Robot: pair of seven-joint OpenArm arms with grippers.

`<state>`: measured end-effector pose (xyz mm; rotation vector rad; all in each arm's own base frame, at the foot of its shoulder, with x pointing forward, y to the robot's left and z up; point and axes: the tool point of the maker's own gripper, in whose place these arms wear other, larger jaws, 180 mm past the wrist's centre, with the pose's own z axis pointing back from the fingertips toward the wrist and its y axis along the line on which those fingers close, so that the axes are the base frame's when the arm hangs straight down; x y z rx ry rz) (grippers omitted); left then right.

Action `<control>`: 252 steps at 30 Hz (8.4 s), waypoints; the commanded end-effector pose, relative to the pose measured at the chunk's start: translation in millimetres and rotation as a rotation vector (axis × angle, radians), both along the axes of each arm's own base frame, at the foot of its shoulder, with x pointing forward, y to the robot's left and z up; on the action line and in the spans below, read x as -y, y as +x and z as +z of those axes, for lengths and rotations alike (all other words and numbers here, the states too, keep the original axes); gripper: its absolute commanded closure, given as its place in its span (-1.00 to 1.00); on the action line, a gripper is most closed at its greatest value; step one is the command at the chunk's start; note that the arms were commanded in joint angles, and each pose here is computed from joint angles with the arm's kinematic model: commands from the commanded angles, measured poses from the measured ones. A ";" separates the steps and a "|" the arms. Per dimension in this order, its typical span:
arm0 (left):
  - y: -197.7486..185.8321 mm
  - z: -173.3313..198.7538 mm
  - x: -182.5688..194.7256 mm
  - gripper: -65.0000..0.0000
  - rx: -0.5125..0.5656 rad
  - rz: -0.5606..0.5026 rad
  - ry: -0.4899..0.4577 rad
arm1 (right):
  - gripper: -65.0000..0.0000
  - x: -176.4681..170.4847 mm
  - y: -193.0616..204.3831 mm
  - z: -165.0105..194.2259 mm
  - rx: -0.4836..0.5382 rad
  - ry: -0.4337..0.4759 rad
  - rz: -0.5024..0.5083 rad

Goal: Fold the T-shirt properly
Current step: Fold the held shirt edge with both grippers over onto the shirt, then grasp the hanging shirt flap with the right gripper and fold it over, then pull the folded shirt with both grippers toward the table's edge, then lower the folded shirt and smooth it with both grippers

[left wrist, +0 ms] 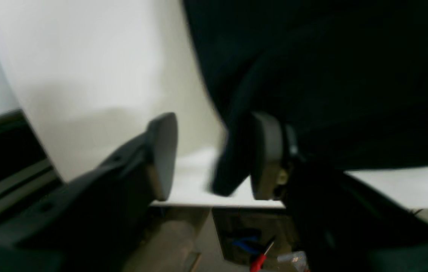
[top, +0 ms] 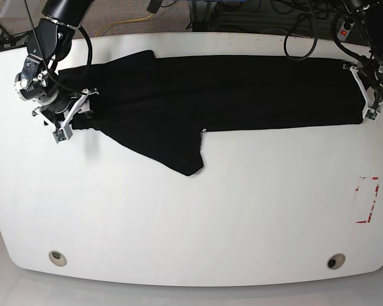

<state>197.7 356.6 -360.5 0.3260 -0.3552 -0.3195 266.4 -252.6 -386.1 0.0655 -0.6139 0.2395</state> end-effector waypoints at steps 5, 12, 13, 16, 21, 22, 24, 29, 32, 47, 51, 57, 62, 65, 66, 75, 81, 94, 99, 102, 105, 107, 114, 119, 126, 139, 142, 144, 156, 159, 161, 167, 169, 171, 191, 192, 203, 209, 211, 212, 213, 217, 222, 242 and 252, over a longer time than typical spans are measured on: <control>18.0 24.1 0.1 0.10 0.085 -0.027 0.026 | -0.54 11.9 11.9 43.4 0.127 -0.018 -0.028; 42.3 52.1 4.5 0.10 0.187 -0.041 0.049 | -0.54 -8.2 41.6 70.2 0.217 0.153 0.018; 44.2 52.0 5.5 0.10 0.193 -0.039 0.043 | -0.54 -9.8 47.1 72.2 0.219 0.173 0.020; 47.6 41.3 14.6 0.10 0.195 -0.019 -0.004 | -0.54 -13.7 62.2 71.3 0.212 0.248 0.014; 42.0 10.0 23.0 0.10 0.139 0.022 -0.088 | -0.54 -45.2 93.7 54.4 0.138 0.321 0.084; 40.1 4.1 25.6 0.10 0.128 0.028 -0.105 | -0.54 -51.4 98.3 51.3 0.122 0.321 0.102; 37.3 -2.4 28.9 0.10 0.116 0.035 -0.121 | -0.54 -62.7 106.3 42.8 0.092 0.321 0.131; 28.0 -17.8 28.1 0.10 0.070 0.052 -0.145 | -0.54 -90.5 117.5 21.6 0.017 0.315 0.186; 28.9 -22.2 29.8 0.10 0.085 0.048 -0.163 | -0.48 -93.3 115.6 7.6 -0.032 0.292 0.181; 14.4 -52.6 35.1 0.10 -0.023 0.016 -0.139 | 1.00 -122.9 111.0 -4.3 -0.038 0.315 0.197; 14.3 -52.8 34.2 0.10 -0.027 0.013 -0.136 | 1.00 -116.3 109.0 14.4 0.019 0.297 0.210; 14.1 -52.9 33.6 0.10 -0.028 0.014 -0.135 | 1.00 -113.0 80.5 47.8 0.092 0.295 0.274; 14.1 -52.6 33.1 0.10 -0.028 0.014 -0.134 | 1.00 -118.6 43.1 52.6 0.099 0.289 0.320; 14.7 -49.2 26.8 0.10 -0.028 0.011 -0.117 | 1.00 -122.2 16.3 50.4 0.088 0.265 0.339; 14.4 -49.7 26.8 0.10 -0.029 0.012 -0.118 | 1.00 -123.6 9.7 49.3 0.082 0.262 0.343; 14.2 -42.7 13.4 0.10 -0.032 0.008 -0.083 | 1.00 -110.9 -44.6 38.2 0.033 0.328 0.248; 13.9 -38.2 5.1 0.10 -0.035 0.005 -0.060 | 1.00 -88.0 -57.3 42.4 0.049 0.376 0.157; 15.5 -35.5 2.0 0.10 -0.031 0.003 -0.052 | 1.00 -79.1 -72.6 70.0 0.110 0.469 0.136; 16.0 -35.9 3.1 0.10 -0.030 0.004 -0.055 | 1.00 -82.0 -89.6 63.1 0.069 0.502 0.125; 16.2 -36.2 4.2 0.10 -0.028 0.004 -0.057 | 1.00 -83.2 -96.1 58.4 0.047 0.508 0.116; 16.2 -36.2 4.2 0.10 -0.028 0.004 -0.057 | 1.00 -76.2 -101.5 47.3 0.007 0.451 0.098; 16.2 -36.2 4.2 0.10 -0.028 0.004 -0.057 | 1.00 -68.9 -104.5 38.0 -0.024 0.391 0.080; 16.8 -34.0 3.2 0.10 -0.022 0.005 -0.054 | 0.41 -32.6 -121.2 7.9 -0.139 0.144 0.012; 17.3 -34.1 3.4 0.10 -0.021 0.006 -0.056 | -0.02 -31.8 -119.7 9.5 -0.117 0.141 0.006; 18.6 -32.8 4.4 0.10 -0.014 0.003 -0.059 | -0.03 -57.9 -102.0 45.3 0.048 0.404 0.013; 52.3 27.9 38.2 0.10 0.239 -0.061 -0.116 | -0.03 -117.3 -77.9 36.6 0.026 0.505 0.161; 43.5 11.9 36.3 0.10 0.193 -0.042 -0.138 | -0.04 -90.4 -78.9 23.2 -0.012 0.367 0.123; 36.7 -3.6 34.0 0.10 0.152 -0.019 -0.165 | -0.04 -69.4 -77.4 31.0 0.015 0.297 0.083; 21.6 -38.7 46.5 0.10 0.121 -0.028 -0.254 | -0.05 -20.4 -83.5 36.7 -0.003 0.160 0.018; 15.0 -45.4 51.5 0.10 0.096 -0.039 -0.262 | -0.05 -21.4 -80.9 27.9 -0.020 0.149 -0.003; 14.1 -46.4 51.5 0.10 0.094 -0.038 -0.264 | -0.05 -21.1 -78.6 20.6 -0.038 0.134 -0.011; 13.5 -47.3 51.0 0.10 0.093 -0.035 -0.266 | 0.47 -25.8 -75.1 -6.0 -0.086 0.152 -0.048; 13.5 -47.3 51.0 0.10 0.093 -0.035 -0.266 | 0.98 -25.6 -73.2 -1.8 -0.071 0.146 -0.045; 13.3 -47.5 50.4 0.10 0.091 -0.035 -0.265 | 1.00 -25.2 -72.4 6.8 -0.049 0.123 -0.034; 2.5 -61.3 40.6 0.10 0.043 -0.004 -0.275 | 0.09 33.8 -130.4 15.7 -0.122 0.008 -0.213; 2.5 -61.3 40.6 0.10 0.043 -0.004 -0.275 | -0.12 33.8 -131.8 15.2 -0.125 0.009 -0.215; 21.5 -36.9 35.6 0.10 0.126 -0.008 -0.249 | -0.28 13.0 -136.1 55.3 0.064 0.302 -0.217; 48.4 13.7 58.1 0.10 0.306 -0.080 -0.274 | -0.28 -13.0 -108.1 56.0 0.088 0.347 -0.123; 50.6 21.3 66.1 0.10 0.334 -0.095 -0.308 | -0.27 -23.5 -100.4 48.9 0.066 0.330 -0.087; 47.1 20.1 68.5 0.10 0.324 -0.096 -0.322 | -0.24 -29.5 -98.1 42.3 0.040 0.310 -0.064; 46.0 19.3 69.6 0.10 0.319 -0.095 -0.329 | -0.17 -34.2 -97.1 35.6 0.017 0.291 -0.046; 35.6 0.2 61.2 0.10 0.245 -0.065 -0.307 | 0.21 -39.8 -99.2 2.7 -0.081 0.261 -0.064; 11.2 -41.5 45.0 0.10 0.114 0.015 -0.307 | 0.39 -33.3 -101.0 -29.9 -0.163 0.260 -0.120; 62.8 -26.4 82.4 0.07 0.213 -0.071 -0.474 | 0.40 11.2 -2.8 -33.1 -0.012 0.242 -0.147; 40.0 17.5 13.7 -0.40 0.344 0.170 -0.555 | 0.40 6.0 -3.3 -24.8 0.012 0.229 -0.131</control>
